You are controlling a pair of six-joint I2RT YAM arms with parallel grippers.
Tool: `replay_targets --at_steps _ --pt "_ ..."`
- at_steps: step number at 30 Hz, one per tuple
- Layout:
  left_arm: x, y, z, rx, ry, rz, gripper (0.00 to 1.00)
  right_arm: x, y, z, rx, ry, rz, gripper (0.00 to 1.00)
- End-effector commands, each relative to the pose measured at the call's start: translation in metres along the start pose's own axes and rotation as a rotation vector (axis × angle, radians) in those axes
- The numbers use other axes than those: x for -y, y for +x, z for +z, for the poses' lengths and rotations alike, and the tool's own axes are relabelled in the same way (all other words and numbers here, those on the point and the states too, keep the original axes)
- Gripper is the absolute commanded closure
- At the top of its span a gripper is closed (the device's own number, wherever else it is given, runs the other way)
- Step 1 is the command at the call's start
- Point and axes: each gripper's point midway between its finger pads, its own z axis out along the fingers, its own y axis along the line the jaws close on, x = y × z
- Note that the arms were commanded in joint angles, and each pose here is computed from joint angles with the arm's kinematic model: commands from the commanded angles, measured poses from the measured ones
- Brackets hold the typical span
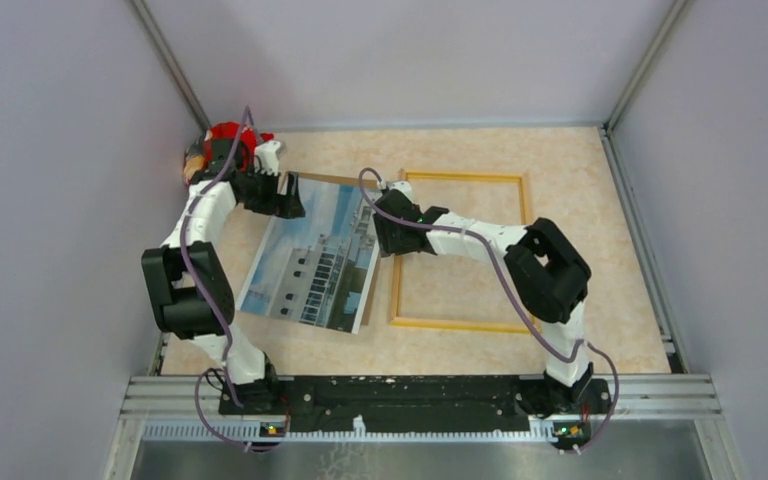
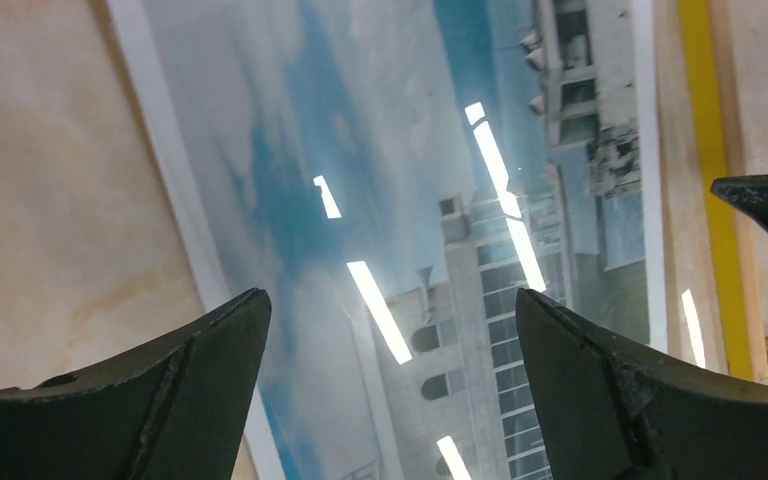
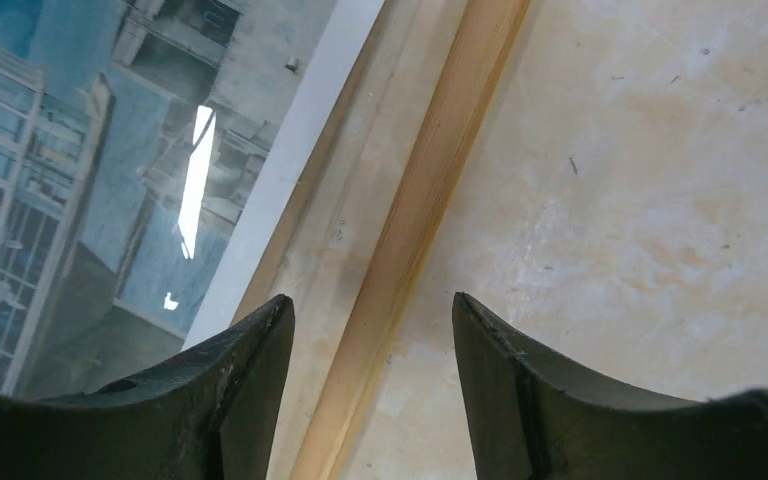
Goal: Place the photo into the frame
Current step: Adjust the photo frame at the center of the board.
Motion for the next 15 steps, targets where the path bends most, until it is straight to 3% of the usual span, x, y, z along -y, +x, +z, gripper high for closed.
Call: replay_targets --at_steps 1,15 --pt "-0.013 0.011 -0.023 0.015 -0.041 0.006 0.01 -0.011 -0.012 0.007 0.040 -0.020 0.013 0.42" --pt "-0.033 0.031 -0.030 -0.022 -0.124 0.025 0.02 0.038 0.037 0.017 -0.005 0.094 -0.001 0.69"
